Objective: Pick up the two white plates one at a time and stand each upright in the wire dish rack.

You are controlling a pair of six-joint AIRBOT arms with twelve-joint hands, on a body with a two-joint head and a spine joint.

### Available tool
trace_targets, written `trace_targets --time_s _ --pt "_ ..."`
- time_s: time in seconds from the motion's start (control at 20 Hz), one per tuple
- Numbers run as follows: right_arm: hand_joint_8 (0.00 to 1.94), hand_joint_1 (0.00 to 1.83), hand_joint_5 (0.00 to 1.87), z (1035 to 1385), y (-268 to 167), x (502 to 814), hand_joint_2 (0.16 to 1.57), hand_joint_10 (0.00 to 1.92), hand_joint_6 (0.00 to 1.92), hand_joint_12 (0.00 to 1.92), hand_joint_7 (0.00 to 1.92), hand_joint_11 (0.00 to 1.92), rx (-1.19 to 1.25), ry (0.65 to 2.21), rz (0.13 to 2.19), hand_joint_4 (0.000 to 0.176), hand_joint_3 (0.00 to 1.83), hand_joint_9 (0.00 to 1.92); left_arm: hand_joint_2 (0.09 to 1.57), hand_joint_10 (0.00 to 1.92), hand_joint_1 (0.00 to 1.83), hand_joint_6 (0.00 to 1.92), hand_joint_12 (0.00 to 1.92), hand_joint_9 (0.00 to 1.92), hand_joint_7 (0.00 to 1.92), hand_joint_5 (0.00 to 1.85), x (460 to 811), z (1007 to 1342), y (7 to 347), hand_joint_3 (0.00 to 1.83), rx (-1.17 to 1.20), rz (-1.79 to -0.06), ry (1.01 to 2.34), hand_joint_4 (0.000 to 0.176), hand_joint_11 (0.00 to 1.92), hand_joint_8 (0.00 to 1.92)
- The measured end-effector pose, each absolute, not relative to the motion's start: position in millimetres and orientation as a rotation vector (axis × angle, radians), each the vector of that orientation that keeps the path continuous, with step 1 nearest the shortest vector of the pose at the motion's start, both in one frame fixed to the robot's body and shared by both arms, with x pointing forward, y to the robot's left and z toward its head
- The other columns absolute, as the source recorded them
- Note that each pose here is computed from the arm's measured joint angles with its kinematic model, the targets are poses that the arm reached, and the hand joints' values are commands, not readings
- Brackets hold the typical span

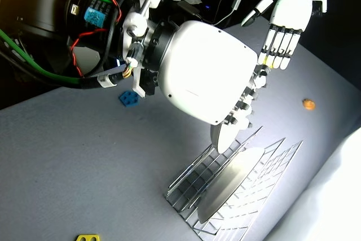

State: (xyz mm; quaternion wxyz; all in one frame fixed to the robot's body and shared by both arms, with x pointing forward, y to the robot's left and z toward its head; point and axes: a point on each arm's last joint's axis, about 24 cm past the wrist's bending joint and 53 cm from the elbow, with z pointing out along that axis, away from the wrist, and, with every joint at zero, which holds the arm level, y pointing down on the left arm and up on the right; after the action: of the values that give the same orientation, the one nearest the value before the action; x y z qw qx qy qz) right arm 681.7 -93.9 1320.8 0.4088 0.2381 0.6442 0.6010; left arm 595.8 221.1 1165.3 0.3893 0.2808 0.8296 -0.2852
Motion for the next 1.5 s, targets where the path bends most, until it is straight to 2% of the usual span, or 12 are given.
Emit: trace_targets --time_s 0.1,0.2,0.4,0.65,0.85,0.95,1.1,1.35,1.5 --pt "0.72 1.38 0.97 1325.7 -93.1 686.4 1.09 1.11 1.04 1.06 1.11 0.71 0.603 1.607 1.521 0.0 0.0 0.9 1.03 0.0 0.0 0.0 0.0 0.0 0.0 0.0 595.9 1165.1 219.2 0.0 0.717 -0.728 2.109 0.0 0.0 0.0" --pt "0.74 1.38 0.98 1328.7 -91.7 691.8 1.08 1.1 0.97 1.13 1.13 0.71 0.615 1.596 1.53 0.0 0.0 0.91 1.03 0.0 0.0 0.0 0.0 0.0 0.0 0.0 595.5 1164.1 219.1 0.0 0.718 -0.729 2.112 0.0 0.0 0.0" --pt "0.79 1.37 0.96 1328.0 -89.3 699.8 1.1 1.15 1.05 1.11 1.07 0.69 0.638 1.595 1.541 0.0 0.0 0.88 1.04 0.0 0.0 0.0 0.0 0.0 0.0 0.0 595.2 1163.2 219.2 0.0 0.72 -0.728 2.115 0.0 0.0 0.0" --pt "0.79 1.37 0.98 1326.8 -95.8 708.0 1.1 1.15 1.04 1.11 1.07 0.69 0.684 1.585 1.547 0.0 0.0 0.87 1.03 0.0 0.0 0.0 0.0 0.0 0.0 0.0 595.1 1162.7 219.0 0.0 0.721 -0.727 2.116 0.0 0.0 0.0" --pt "0.82 1.37 0.96 1316.2 -98.0 710.3 1.11 1.15 1.08 1.07 1.04 0.69 0.703 1.603 1.534 0.0 0.0 0.86 1.04 0.0 0.0 0.0 0.0 0.0 0.0 0.0 594.8 1161.8 219.4 0.0 0.722 -0.726 2.119 0.0 0.0 0.0" --pt "0.77 1.38 0.99 1314.1 -100.4 712.2 1.09 1.08 1.01 1.04 1.09 0.71 0.708 1.604 1.526 0.0 0.0 0.91 1.04 0.0 0.0 0.0 0.0 0.0 0.0 0.0 594.8 1161.8 219.4 0.0 0.722 -0.726 2.119 0.0 0.0 0.0" --pt "0.82 1.38 0.98 1314.1 -102.1 713.3 1.09 1.12 0.97 1.08 1.07 0.69 0.709 1.602 1.522 0.0 0.0 0.91 1.04 0.0 0.0 0.0 0.0 0.0 0.0 0.0 594.7 1161.9 219.2 0.0 0.722 -0.727 2.119 0.0 0.0 0.0" --pt "0.78 1.38 0.98 1300.9 -101.5 716.5 1.09 1.11 0.99 1.13 1.1 0.71 0.687 1.628 1.476 0.0 0.0 0.92 1.04 0.0 0.0 0.0 0.0 0.0 0.0 0.0 594.8 1161.5 217.3 0.0 0.726 -0.728 2.118 0.0 0.0 0.0" --pt "0.72 1.38 0.99 1296.3 -103.9 721.4 1.08 1.08 1.01 1.07 1.1 0.72 0.684 1.633 1.455 0.0 0.0 0.93 1.04 0.0 0.0 0.0 0.0 0.0 0.0 0.0 594.5 1161.6 216.8 0.0 0.726 -0.731 2.118 0.0 0.0 0.0"
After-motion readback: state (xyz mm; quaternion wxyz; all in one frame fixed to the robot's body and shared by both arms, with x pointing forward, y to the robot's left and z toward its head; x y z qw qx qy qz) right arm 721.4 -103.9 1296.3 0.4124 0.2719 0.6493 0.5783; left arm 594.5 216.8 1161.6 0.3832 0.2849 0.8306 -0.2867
